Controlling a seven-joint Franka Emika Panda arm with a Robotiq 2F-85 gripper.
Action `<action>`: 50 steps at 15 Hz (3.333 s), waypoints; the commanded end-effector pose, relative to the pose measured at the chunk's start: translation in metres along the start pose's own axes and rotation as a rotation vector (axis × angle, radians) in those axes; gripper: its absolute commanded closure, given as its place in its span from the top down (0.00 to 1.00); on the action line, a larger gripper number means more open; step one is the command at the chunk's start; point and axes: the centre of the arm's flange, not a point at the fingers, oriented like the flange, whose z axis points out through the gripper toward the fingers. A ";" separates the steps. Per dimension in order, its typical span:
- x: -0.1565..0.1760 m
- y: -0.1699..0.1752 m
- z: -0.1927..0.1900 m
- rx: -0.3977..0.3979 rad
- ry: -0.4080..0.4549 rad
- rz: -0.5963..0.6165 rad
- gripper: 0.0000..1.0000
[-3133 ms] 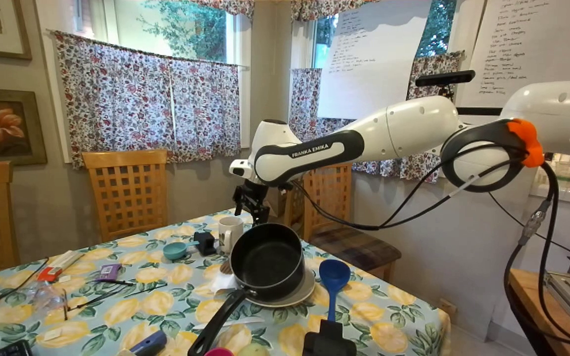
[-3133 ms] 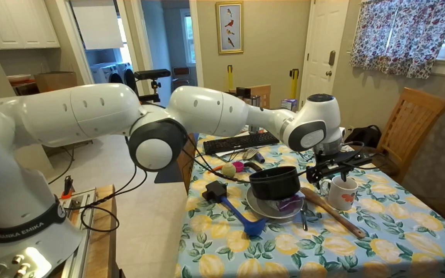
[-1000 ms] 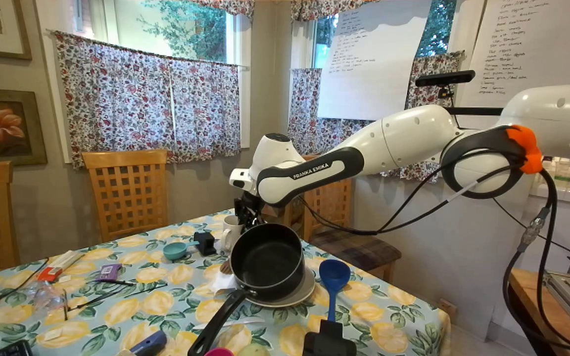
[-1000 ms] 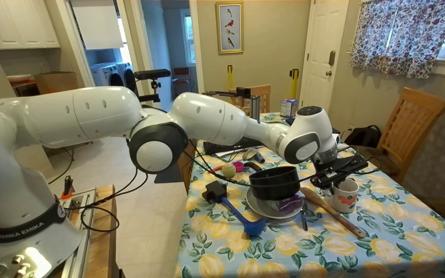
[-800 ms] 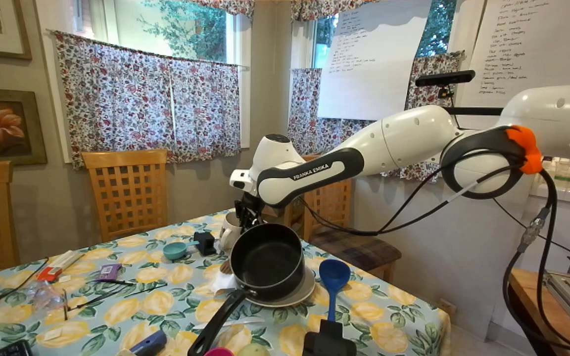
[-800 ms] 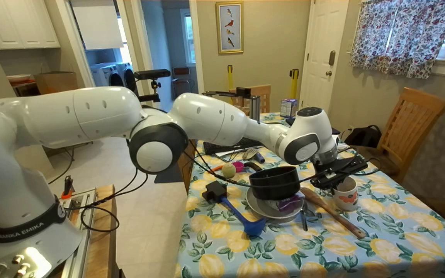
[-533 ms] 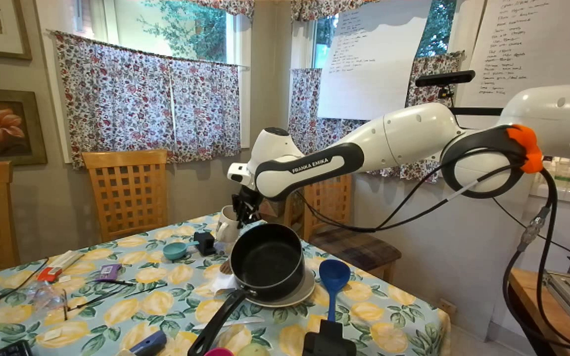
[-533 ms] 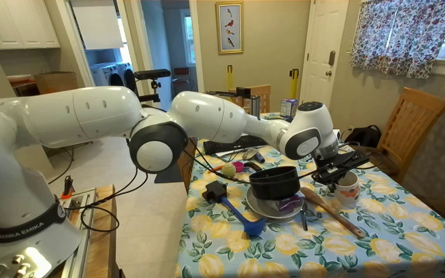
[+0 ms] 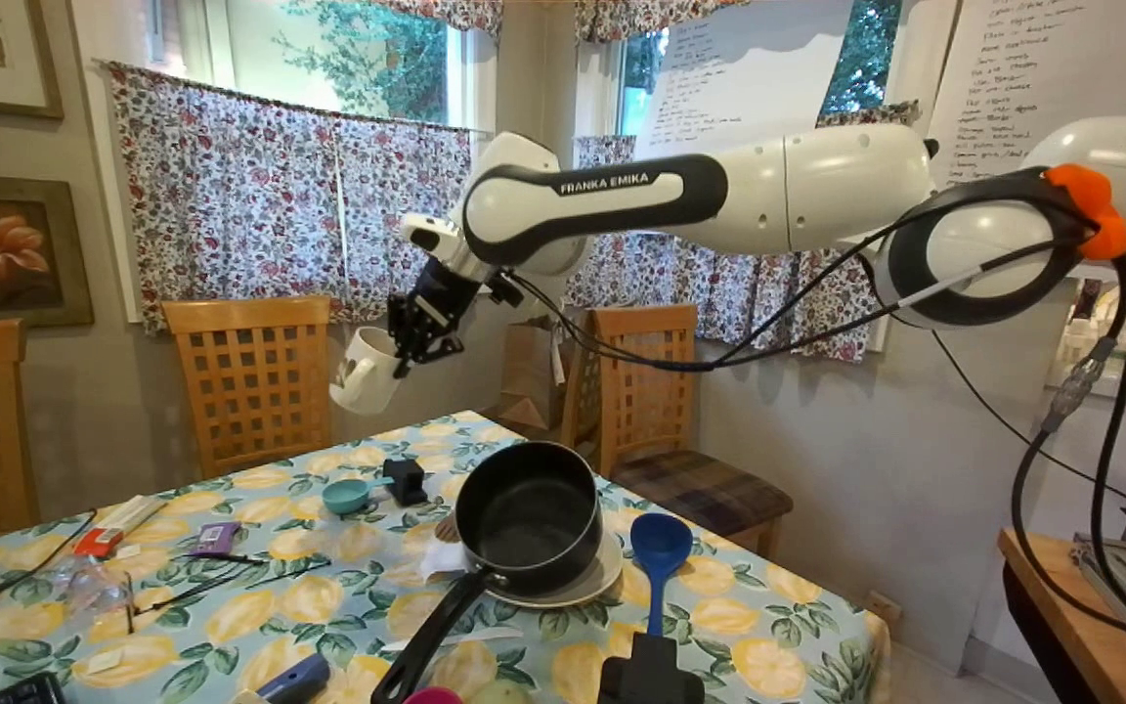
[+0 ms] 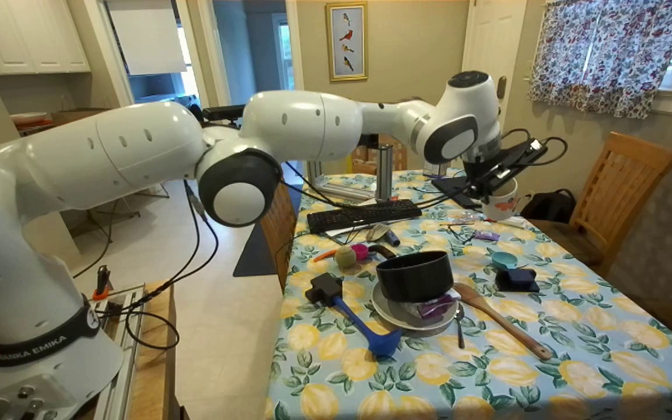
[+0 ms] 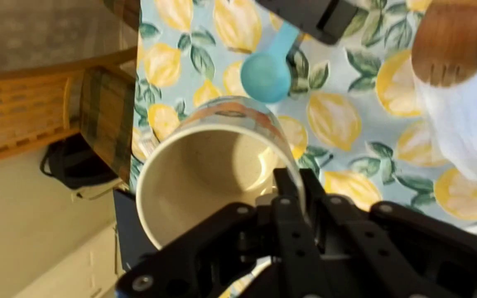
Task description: Move the white mug to the left
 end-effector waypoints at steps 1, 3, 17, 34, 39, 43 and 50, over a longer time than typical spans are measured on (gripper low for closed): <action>0.055 -0.027 -0.068 0.096 0.118 -0.110 0.02; 0.074 -0.035 -0.086 0.136 0.118 -0.115 0.02; 0.100 0.005 0.000 0.323 0.080 -0.069 0.02; 0.182 -0.069 0.100 0.291 -0.121 -0.038 0.02; 0.199 -0.098 0.089 0.279 -0.056 -0.028 0.02; 0.218 -0.110 0.076 0.315 -0.055 -0.030 0.02; 0.171 -0.129 0.068 0.422 -0.162 0.051 0.02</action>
